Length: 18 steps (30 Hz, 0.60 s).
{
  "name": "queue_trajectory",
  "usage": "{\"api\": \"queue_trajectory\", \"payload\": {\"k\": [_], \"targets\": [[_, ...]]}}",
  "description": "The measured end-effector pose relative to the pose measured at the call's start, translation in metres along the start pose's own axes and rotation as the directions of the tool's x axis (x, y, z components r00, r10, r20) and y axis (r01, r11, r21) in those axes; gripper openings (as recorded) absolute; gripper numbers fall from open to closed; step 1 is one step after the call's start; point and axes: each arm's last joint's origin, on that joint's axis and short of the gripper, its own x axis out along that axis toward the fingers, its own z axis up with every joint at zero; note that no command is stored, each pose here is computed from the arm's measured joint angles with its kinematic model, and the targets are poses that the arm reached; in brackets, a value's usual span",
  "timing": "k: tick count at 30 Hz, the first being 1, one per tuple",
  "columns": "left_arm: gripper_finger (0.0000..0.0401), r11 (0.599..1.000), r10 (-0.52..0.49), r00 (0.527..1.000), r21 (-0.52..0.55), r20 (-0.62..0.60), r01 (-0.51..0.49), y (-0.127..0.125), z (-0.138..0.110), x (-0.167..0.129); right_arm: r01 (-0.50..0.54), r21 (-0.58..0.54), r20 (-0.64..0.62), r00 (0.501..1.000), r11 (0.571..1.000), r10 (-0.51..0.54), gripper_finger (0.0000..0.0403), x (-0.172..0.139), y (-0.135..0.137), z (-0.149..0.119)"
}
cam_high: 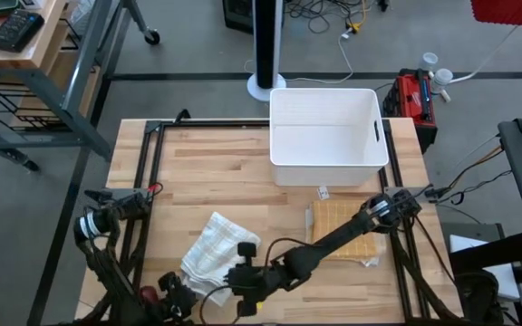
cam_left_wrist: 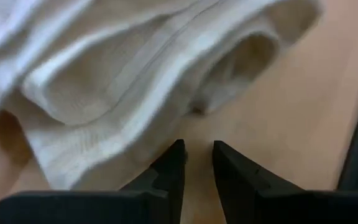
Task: Fold towel
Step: Fold the white checkered towel
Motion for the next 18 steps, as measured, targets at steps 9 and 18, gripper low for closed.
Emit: {"api": "queue_trajectory", "payload": {"k": [9,18], "targets": [[0.0075,0.998,-0.025,0.995,-0.052,0.092,0.030,-0.002,0.005,-0.008,0.007,0.062,-0.041,0.999,0.998,-0.004,0.0133,0.007,-0.004,-0.006],[0.0075,0.999,-0.011,0.996,-0.046,0.085,0.015,-0.001,0.012,-0.006,-0.005,0.147,-0.020,1.000,0.989,0.008,0.0221,0.034,0.000,-0.025]]}}
